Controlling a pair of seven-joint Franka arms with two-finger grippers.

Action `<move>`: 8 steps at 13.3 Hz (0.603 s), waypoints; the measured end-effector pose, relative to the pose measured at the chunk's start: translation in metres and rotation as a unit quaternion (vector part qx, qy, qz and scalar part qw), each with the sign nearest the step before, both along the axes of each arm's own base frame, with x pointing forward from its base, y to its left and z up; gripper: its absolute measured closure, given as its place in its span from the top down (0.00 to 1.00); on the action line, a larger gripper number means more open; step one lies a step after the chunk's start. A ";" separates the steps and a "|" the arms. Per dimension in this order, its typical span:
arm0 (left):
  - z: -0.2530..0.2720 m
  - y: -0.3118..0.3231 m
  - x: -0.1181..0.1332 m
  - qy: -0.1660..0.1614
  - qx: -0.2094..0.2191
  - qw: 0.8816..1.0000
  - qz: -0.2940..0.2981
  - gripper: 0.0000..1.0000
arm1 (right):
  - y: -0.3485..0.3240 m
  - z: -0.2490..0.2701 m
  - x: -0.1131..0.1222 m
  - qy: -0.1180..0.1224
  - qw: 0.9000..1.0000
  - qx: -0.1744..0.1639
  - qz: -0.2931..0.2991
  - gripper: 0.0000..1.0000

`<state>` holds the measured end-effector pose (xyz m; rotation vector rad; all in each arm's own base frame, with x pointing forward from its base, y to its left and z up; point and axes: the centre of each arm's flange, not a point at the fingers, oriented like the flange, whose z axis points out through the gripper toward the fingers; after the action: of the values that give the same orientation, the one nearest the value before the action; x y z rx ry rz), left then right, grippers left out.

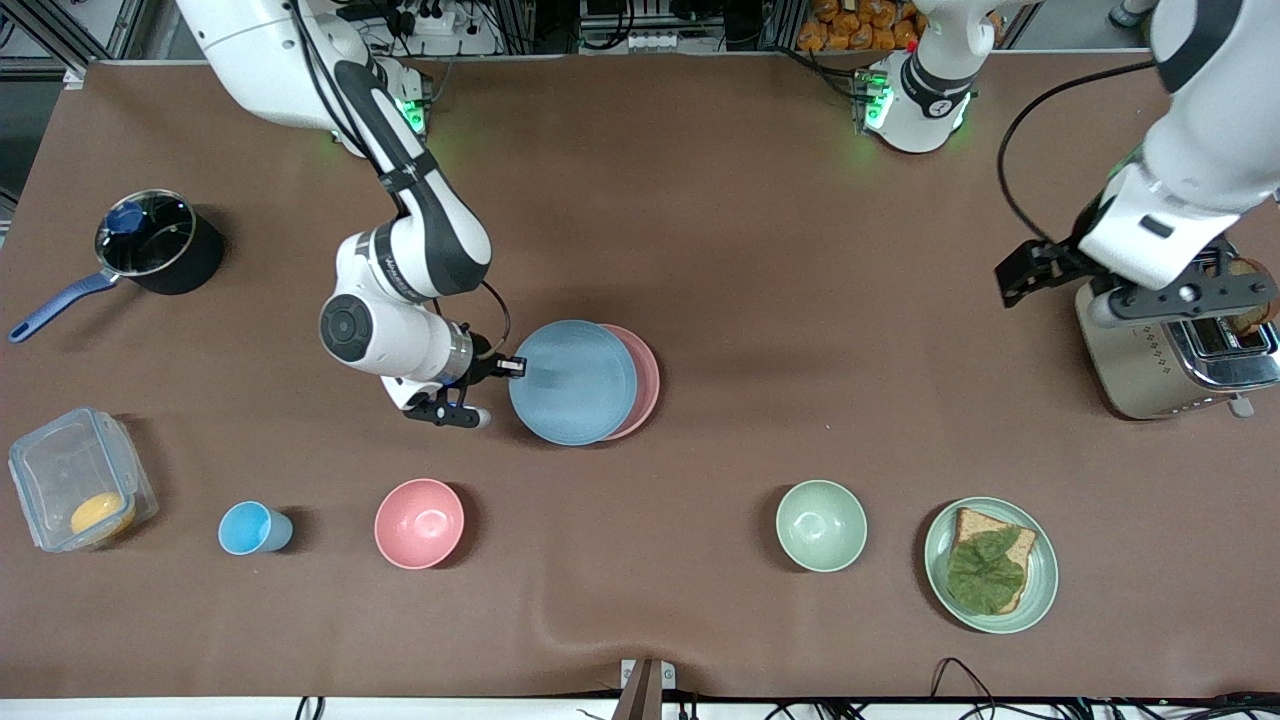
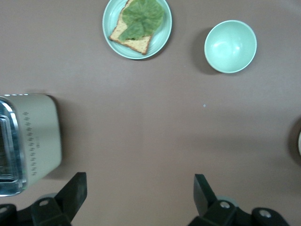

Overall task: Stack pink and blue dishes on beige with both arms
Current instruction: 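Lower the blue plate onto the pink plate and open the right gripper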

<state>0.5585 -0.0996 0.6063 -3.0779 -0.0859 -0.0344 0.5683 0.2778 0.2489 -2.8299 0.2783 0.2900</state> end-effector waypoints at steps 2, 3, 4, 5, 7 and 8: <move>0.014 0.024 -0.009 0.003 0.003 1.000 0.008 1.00 | 0.006 0.000 -0.002 0.000 1.000 -0.001 -0.003 0.06; 0.019 0.031 -0.012 0.006 0.003 1.000 0.012 1.00 | 0.009 0.000 -0.003 0.000 1.000 -0.001 -0.006 0.06; 0.020 0.033 -0.015 0.009 0.004 1.000 0.014 1.00 | 0.010 0.000 -0.003 0.000 1.000 -0.002 -0.010 0.06; 0.020 0.032 -0.017 0.013 0.003 1.000 0.014 1.00 | 0.012 0.001 -0.004 0.000 1.000 -0.002 -0.012 0.06; 0.020 0.028 -0.018 0.017 -0.006 1.000 0.012 1.00 | 0.016 0.001 -0.005 0.001 1.000 -0.003 -0.017 0.06; 0.021 0.030 -0.018 0.016 -0.007 1.000 0.014 1.00 | 0.019 0.001 -0.007 0.001 1.000 -0.003 -0.016 0.06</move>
<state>0.5406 -0.0699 0.6270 -3.0899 -0.1271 0.0173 0.5617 0.2966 0.2499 -2.8284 0.3244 0.2866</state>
